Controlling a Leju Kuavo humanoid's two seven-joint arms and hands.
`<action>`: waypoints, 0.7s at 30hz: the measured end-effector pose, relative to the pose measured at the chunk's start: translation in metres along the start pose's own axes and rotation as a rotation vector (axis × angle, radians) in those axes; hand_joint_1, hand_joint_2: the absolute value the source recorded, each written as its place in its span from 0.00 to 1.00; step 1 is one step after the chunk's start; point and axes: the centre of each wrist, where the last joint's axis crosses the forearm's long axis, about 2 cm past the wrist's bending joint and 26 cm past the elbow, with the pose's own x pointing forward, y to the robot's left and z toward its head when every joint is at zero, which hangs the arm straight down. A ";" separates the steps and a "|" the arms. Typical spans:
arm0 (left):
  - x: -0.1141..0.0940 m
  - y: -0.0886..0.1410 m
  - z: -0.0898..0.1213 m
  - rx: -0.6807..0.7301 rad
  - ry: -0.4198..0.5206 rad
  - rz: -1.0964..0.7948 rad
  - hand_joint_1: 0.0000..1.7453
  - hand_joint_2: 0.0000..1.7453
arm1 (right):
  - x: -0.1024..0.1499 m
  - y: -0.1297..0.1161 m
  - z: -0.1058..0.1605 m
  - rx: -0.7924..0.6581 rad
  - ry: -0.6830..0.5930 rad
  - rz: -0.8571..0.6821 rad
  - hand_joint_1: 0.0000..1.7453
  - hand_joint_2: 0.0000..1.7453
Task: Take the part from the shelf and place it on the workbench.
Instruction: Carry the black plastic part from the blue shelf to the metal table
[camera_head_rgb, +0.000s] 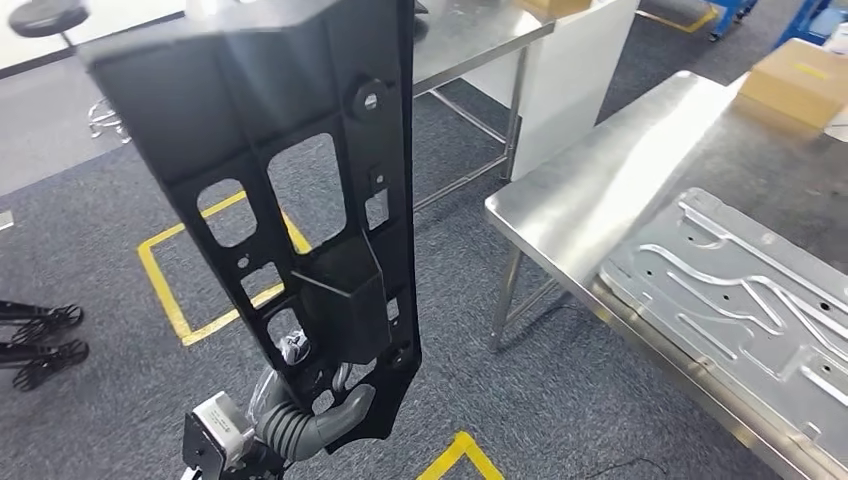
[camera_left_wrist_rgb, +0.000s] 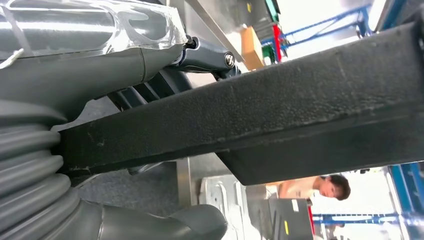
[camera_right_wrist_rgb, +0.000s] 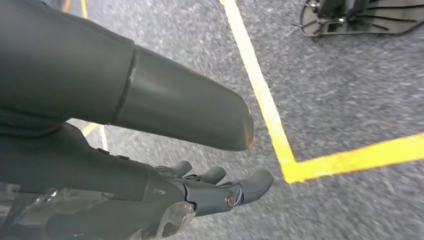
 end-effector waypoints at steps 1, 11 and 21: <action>-0.001 -0.001 -0.001 0.004 -0.001 -0.008 1.00 1.00 | 0.000 -0.001 0.000 0.008 0.007 0.006 0.00 0.00; -0.001 -0.010 -0.016 0.004 -0.037 0.029 1.00 1.00 | -0.007 -0.008 -0.001 -0.022 0.028 0.011 0.00 0.00; -0.022 0.007 0.006 0.006 -0.070 0.081 1.00 1.00 | -0.003 0.001 0.000 -0.080 -0.083 -0.021 0.00 0.00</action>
